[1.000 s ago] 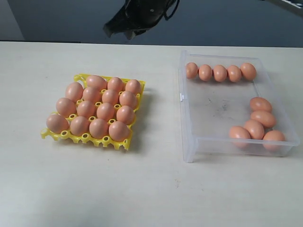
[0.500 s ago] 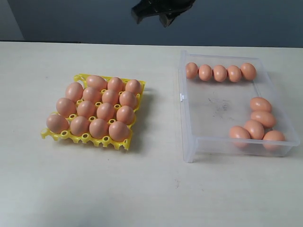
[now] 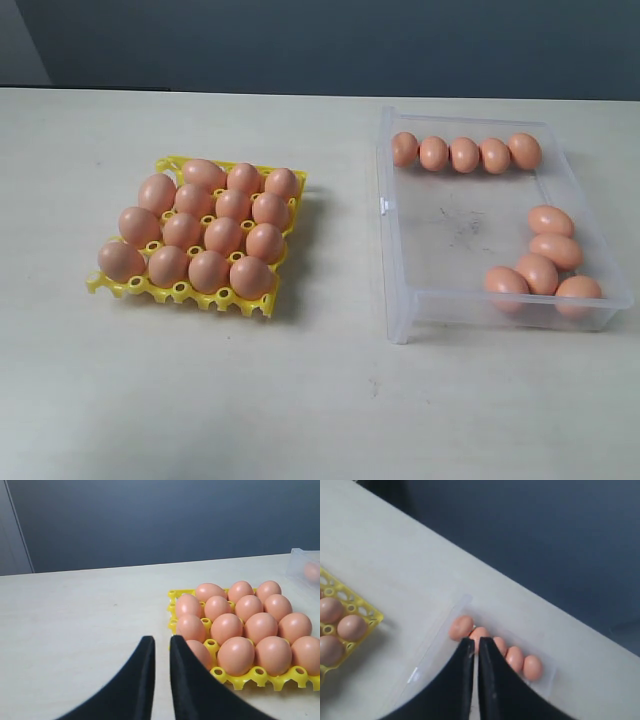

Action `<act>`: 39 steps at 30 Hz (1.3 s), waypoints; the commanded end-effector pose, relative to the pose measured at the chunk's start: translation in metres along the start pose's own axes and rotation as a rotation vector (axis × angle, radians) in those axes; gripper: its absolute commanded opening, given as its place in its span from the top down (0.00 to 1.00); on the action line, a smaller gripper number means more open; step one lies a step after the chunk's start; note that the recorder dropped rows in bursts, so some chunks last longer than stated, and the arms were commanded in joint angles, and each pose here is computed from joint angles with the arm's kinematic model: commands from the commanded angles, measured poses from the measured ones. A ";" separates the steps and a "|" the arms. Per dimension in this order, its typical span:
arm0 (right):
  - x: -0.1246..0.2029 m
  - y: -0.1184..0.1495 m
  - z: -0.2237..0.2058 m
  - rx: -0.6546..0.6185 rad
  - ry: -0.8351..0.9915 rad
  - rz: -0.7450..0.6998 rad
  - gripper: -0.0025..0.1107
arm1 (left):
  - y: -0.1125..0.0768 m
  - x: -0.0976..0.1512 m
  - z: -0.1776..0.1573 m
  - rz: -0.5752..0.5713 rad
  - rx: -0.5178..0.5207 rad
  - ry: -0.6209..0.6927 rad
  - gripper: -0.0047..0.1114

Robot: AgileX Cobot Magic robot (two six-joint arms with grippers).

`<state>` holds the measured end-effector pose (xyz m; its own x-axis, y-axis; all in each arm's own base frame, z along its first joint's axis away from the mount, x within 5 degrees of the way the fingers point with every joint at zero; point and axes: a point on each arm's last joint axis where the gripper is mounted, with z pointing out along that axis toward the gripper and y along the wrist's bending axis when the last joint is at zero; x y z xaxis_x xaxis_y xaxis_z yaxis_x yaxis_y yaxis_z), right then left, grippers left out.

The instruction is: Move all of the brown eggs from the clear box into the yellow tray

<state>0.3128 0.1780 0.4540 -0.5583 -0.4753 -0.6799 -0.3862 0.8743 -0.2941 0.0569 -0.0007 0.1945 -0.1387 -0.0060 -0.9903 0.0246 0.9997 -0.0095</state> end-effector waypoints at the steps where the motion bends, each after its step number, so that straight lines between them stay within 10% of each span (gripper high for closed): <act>1: 0.003 -0.021 -0.048 0.047 -0.093 0.031 0.94 | 0.000 0.001 0.001 0.001 0.002 0.005 0.85; 15: 0.083 -0.073 -0.143 0.354 -0.184 0.110 0.94 | 0.000 0.001 0.001 0.001 0.002 0.005 0.85; 28: 0.197 -0.029 -0.053 0.307 -0.012 0.344 0.98 | 0.000 0.001 0.001 0.001 0.002 0.005 0.85; 39: 0.189 -0.035 -0.069 0.307 0.081 0.171 0.98 | 0.000 0.001 0.001 0.001 0.002 0.005 0.85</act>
<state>0.1728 0.0523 0.3687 -0.6254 -0.2871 -0.7256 -0.0308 0.9382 -0.3447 0.0569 -0.0007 0.1945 -0.1387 -0.0060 -0.9903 0.0246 0.9997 -0.0095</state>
